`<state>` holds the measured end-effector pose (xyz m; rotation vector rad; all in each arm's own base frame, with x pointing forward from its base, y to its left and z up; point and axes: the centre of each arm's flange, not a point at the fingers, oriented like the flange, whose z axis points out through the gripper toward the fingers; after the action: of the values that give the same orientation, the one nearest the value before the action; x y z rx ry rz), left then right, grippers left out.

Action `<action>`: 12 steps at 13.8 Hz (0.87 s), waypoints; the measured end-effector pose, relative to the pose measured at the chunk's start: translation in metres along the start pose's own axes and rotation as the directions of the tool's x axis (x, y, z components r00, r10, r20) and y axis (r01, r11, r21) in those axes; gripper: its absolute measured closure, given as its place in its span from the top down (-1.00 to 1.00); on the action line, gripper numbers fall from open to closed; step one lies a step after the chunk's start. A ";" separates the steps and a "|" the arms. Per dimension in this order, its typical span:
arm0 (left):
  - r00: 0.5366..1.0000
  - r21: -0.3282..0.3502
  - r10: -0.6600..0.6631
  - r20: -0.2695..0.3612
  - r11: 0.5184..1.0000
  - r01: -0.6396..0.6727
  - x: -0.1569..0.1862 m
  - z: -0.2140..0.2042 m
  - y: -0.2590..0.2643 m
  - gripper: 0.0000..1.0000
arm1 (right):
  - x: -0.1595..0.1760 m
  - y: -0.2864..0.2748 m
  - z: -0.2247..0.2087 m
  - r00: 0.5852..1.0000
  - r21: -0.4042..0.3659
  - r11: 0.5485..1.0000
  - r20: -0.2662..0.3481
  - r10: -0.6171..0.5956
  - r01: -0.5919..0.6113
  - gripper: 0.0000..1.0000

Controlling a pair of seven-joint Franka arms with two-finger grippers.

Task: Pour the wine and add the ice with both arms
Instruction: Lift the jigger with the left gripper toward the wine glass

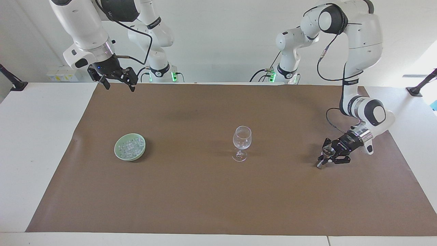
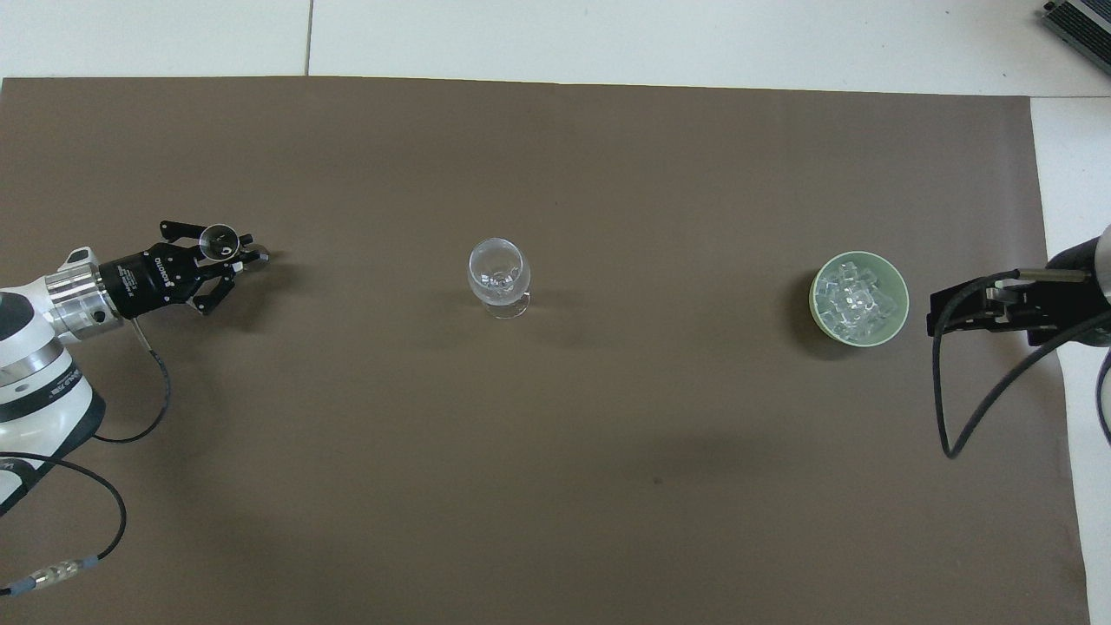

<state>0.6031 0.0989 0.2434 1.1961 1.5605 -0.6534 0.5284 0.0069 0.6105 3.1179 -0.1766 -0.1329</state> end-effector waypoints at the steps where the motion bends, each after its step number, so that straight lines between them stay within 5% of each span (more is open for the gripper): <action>1: 1.000 0.000 0.007 0.003 1.000 -0.007 -0.006 0.000 0.002 -0.59 | 0.000 0.000 0.000 1.000 0.000 1.000 0.000 0.000 0.000 1.00; 12: 0.999 0.097 0.031 -0.017 0.995 -0.029 -0.122 0.019 0.006 -0.59 | 0.000 0.000 0.000 1.000 0.000 1.000 0.000 0.000 0.000 1.00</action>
<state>0.6144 0.0393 0.3517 1.2982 1.5378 -0.7071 0.5284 0.0069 0.6105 3.1179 -0.1766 -0.1328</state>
